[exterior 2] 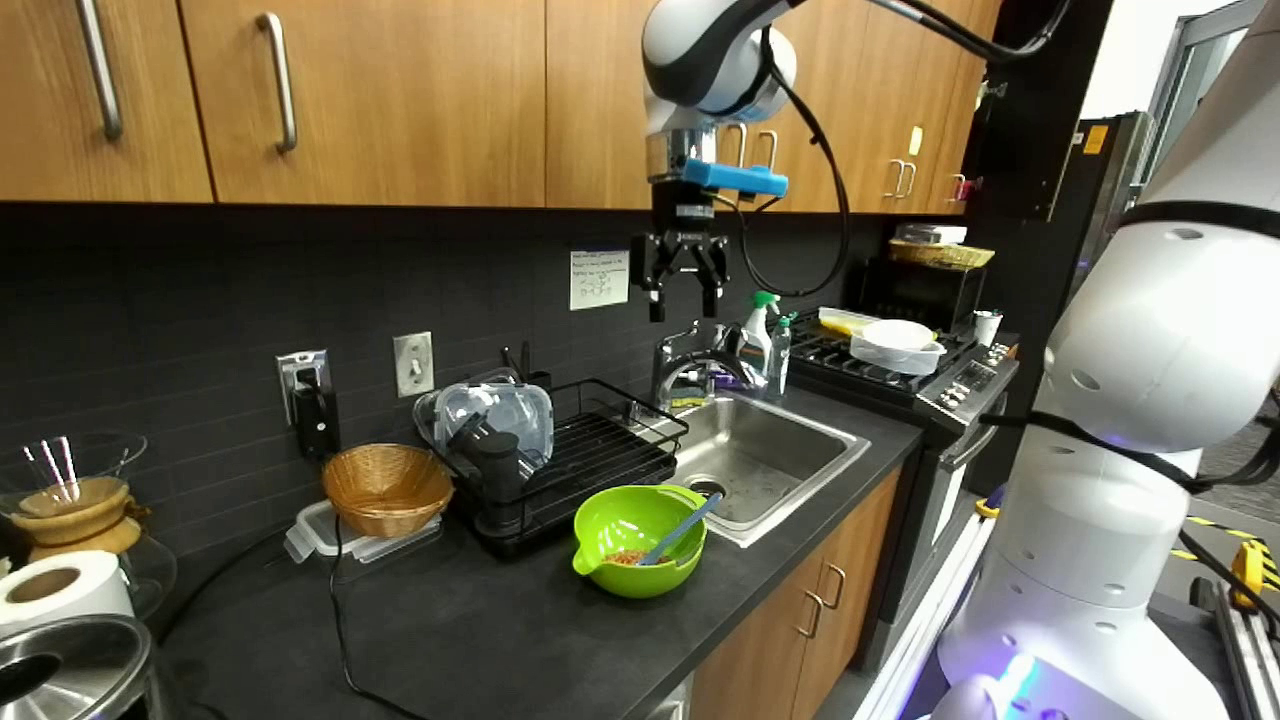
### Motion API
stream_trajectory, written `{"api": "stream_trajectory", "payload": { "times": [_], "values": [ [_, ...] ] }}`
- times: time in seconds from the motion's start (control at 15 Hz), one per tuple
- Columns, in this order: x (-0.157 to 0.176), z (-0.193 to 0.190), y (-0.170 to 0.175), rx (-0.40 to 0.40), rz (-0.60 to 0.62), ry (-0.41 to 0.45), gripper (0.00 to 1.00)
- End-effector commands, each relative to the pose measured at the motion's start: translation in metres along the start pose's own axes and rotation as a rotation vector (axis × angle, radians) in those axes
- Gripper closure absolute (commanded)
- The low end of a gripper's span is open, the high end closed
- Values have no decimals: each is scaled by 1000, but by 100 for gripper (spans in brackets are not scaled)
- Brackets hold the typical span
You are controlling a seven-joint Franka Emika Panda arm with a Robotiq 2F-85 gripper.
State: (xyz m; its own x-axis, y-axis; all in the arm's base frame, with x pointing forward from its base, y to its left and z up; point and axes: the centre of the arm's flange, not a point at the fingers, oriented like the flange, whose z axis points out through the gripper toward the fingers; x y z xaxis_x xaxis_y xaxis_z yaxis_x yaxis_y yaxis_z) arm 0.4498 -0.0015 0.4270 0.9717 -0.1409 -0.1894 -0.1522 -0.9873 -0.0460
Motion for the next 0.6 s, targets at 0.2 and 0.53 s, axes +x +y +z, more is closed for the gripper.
{"api": "stream_trajectory", "payload": {
  "times": [0.2,0.53],
  "values": [
    [-8,23,3,45,8,28,0],
    [-24,60,7,81,40,41,0]
  ]
}}
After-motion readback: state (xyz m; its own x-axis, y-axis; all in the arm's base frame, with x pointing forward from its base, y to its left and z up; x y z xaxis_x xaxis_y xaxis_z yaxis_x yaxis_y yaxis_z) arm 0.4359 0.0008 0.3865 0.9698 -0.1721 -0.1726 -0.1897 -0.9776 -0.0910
